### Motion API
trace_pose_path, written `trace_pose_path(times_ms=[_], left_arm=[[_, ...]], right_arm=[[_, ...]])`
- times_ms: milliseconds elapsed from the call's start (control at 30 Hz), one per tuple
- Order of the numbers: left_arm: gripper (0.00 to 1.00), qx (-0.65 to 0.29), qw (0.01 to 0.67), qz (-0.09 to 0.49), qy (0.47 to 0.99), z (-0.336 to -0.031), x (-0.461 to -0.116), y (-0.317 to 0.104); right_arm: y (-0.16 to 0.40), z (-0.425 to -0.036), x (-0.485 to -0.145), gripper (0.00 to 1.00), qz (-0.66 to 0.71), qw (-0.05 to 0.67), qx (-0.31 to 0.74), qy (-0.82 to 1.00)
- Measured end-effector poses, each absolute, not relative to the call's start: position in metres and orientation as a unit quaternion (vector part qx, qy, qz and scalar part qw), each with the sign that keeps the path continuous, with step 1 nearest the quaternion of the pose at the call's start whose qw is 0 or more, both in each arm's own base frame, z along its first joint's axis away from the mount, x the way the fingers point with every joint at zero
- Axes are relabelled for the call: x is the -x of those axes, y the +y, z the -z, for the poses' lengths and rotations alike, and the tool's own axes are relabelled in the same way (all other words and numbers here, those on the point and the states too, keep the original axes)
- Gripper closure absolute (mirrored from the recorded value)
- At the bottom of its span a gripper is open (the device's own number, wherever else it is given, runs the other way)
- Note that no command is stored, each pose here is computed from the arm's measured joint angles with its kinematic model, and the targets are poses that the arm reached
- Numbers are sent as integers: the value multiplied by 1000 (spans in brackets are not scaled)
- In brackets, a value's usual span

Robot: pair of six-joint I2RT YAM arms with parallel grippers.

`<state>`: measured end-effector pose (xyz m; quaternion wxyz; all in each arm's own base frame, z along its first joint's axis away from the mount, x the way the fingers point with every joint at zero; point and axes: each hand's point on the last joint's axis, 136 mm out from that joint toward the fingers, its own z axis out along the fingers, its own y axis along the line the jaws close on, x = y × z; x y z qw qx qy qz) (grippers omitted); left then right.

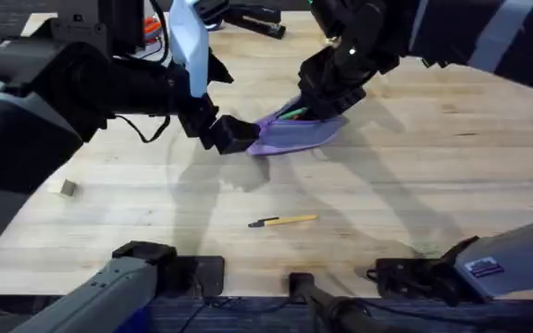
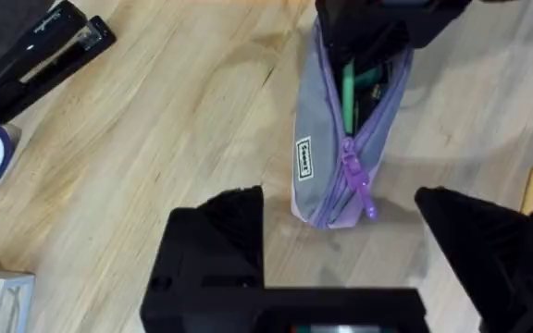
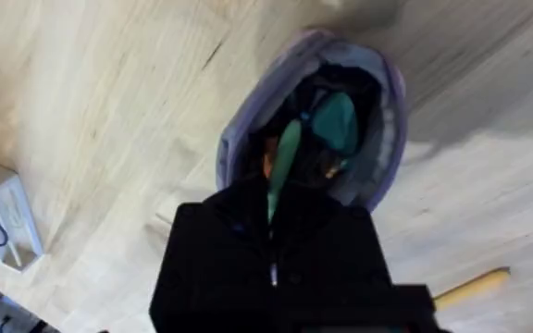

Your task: Unzip the bag, pick up the pens from the table one at a time and place them inside, then zip the bag closed.

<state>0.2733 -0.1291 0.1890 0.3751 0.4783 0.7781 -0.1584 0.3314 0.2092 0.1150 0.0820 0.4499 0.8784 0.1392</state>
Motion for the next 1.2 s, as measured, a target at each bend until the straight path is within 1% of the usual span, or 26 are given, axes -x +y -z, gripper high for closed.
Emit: trace_pose_path(times_ms=[100,133,333,367,433,767,833,1033,1200], left_arm=[[7,-478,375,158,778,-189,-273,-129],[7,-478,375,158,778,-189,-273,-129],[8,-478,375,158,778,-189,-273,-129],[7,-478,375,158,778,-189,-273,-129],[8,-478,375,158,778,-189,-273,-129],[7,-478,375,159,778,-189,-273,-129],[7,-478,375,159,778,-189,-273,-129],[6,-482,378,156,775,-191,-272,-129],[6,-492,397,144,761,-206,-259,-128]], right_arm=[[210,-115,-331,965,-139,82,-448,879],[211,-115,-330,924,-140,81,-449,879],[210,-114,-329,61,-137,78,-448,880],[210,-114,-328,25,-137,77,-447,881],[210,-114,-327,6,-135,75,-446,882],[209,-120,-326,6,-137,82,-424,892],[207,-129,-326,6,-142,94,-409,896],[194,-175,-321,6,-164,154,-349,910],[174,-199,-308,6,-145,192,-298,924]])
